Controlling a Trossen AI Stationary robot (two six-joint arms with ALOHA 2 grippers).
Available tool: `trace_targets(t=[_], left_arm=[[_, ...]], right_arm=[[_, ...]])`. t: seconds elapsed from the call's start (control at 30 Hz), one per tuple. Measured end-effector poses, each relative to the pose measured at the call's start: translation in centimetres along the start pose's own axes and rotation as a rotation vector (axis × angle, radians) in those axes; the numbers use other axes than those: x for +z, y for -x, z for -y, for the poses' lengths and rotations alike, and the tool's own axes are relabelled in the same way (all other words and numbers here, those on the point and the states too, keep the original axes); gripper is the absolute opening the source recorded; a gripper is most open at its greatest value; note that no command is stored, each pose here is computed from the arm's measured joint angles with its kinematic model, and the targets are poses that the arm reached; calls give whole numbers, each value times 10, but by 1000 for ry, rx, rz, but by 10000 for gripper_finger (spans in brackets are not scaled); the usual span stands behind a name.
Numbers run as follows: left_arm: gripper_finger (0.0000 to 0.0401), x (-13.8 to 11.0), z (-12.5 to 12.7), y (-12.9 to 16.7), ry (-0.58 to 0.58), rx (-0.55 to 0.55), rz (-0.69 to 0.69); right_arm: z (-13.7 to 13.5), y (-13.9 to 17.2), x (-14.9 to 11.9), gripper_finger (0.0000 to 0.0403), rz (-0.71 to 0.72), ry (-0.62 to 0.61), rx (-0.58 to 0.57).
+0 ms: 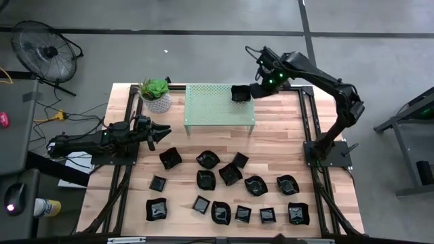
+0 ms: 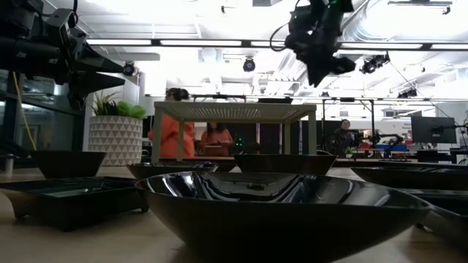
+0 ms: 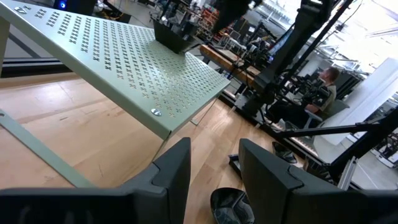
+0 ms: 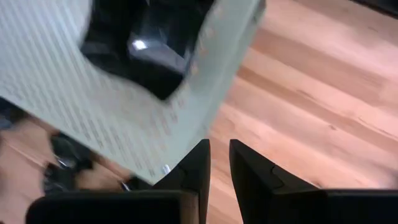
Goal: Pick & Place Mini shaped plates
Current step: Stack the distorted square plate on top of the distorted square plate on the shelf
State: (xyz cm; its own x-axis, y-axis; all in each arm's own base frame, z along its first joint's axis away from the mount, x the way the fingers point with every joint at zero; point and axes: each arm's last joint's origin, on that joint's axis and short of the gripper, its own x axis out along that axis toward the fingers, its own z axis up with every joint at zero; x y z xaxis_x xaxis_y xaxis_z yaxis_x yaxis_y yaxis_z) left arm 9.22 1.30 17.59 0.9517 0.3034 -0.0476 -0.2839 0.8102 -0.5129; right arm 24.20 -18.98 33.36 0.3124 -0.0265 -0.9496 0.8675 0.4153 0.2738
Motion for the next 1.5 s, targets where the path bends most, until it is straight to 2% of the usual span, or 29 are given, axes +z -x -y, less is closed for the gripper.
trace_targets(t=[0.3, 0.77, 0.9, 1.1, 1.27, 1.43, 1.5], left_arm=[[133, 0, 0, 0, 0, 0, 0], [133, 0, 0, 0, 0, 0, 1], [133, 0, 0, 0, 0, 0, 0], [134, 0, 0, 0, 0, 0, 0], [133, 0, 0, 0, 0, 0, 1], [134, 0, 0, 0, 0, 0, 1], [134, 0, 0, 0, 1, 0, 1]], right_arm=[[-31, 23, -56, 55, 23, 145, -179], [-78, 35, -131, 51, 104, 243, -211], [-90, 18, -149, 53, 145, 265, -198], [-95, -31, -176, 48, 109, 272, -179], [-86, -55, -193, 47, 66, 206, -230], [-85, -67, -216, 52, -38, 130, -210], [-86, -68, -226, 54, -31, 109, -217]])
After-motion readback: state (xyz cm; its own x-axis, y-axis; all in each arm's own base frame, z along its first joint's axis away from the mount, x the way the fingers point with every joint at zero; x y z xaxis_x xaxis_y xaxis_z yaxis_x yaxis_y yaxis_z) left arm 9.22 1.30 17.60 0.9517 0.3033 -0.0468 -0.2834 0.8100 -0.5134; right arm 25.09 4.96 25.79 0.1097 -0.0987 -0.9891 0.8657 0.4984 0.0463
